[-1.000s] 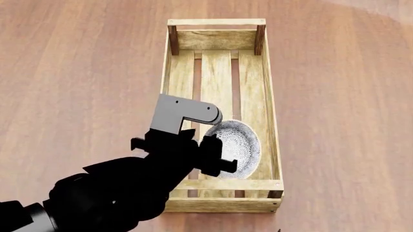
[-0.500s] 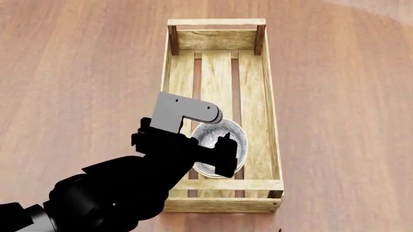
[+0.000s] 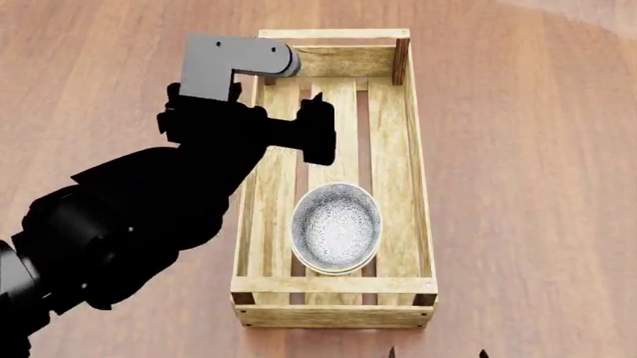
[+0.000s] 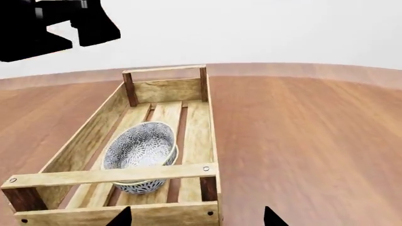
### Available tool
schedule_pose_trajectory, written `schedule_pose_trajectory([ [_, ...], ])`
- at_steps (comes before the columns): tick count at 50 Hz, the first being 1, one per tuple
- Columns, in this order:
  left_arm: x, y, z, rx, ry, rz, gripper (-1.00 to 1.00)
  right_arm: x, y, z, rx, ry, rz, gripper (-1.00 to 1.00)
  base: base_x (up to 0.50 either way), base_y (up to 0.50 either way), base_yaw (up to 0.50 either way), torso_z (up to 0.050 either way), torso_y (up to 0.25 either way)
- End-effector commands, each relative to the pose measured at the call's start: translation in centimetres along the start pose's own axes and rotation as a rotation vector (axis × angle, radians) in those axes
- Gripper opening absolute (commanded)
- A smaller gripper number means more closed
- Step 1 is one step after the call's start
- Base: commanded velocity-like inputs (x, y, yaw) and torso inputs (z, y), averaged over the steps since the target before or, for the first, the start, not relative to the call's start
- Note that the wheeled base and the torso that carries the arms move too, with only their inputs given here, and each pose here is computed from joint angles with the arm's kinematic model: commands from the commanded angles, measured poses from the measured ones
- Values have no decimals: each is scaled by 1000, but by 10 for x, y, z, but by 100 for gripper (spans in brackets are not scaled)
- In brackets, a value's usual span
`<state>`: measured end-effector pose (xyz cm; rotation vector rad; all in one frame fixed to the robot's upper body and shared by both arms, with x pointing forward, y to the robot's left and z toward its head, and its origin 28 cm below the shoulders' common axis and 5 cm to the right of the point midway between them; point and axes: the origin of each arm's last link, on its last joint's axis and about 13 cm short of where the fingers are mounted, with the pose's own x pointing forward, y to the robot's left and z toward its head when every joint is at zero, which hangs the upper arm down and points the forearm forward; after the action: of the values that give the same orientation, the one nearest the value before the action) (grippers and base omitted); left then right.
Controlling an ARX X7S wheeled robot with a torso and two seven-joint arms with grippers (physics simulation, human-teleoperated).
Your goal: Stack the right bowl on the left bowl and place them in the tray.
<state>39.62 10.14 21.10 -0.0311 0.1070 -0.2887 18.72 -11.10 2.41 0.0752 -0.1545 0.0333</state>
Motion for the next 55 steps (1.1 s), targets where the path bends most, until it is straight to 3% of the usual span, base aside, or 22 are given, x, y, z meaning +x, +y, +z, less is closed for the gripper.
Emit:
schedule_pose_trajectory([
  [1,-14,14,55,1,-115,19,100,2,15,12,-13,-34,62,100,0,0,0,0,0],
  [12,-51,44,101,-30,-225,61,100,1,23,18,-25,-44,94,100,0,0,0,0,0],
  [17,-97,70,124,-43,-337,36,100,0,29,20,-38,-45,115,100,0,0,0,0,0],
  [22,-130,95,120,-42,-391,50,100,-1,32,19,-44,-44,127,100,0,0,0,0,0],
  [28,-175,133,84,-8,-444,122,100,-2,38,16,-56,-34,151,100,0,0,0,0,0],
  [29,-186,137,72,63,-464,156,100,-3,38,16,-57,-34,156,100,0,0,0,0,0],
  [31,-199,139,61,58,-476,147,100,-3,38,15,-58,-31,156,100,0,0,0,0,0],
  [33,-226,139,44,100,-543,148,100,-3,38,13,-59,-24,159,100,0,0,0,0,0],
  [35,-237,139,34,142,-566,153,100,-4,38,13,-61,-22,159,100,0,0,0,0,0],
  [36,-240,139,31,140,-577,177,100,-4,38,13,-61,-21,159,100,0,0,0,0,0],
  [37,-249,140,22,87,-584,170,100,-4,38,13,-63,-21,160,100,0,0,0,0,0],
  [39,-256,144,7,101,-604,220,100,-5,38,12,-65,-18,159,100,0,0,0,0,0],
  [42,-268,148,-12,60,-641,300,100,-7,37,13,-63,-21,157,100,0,0,0,0,0],
  [49,-286,146,-84,120,-643,481,100,-12,25,25,-57,-57,115,100,0,0,0,0,0],
  [55,-297,136,-119,186,-687,555,100,-23,8,40,-59,-120,38,100,0,0,0,0,0],
])
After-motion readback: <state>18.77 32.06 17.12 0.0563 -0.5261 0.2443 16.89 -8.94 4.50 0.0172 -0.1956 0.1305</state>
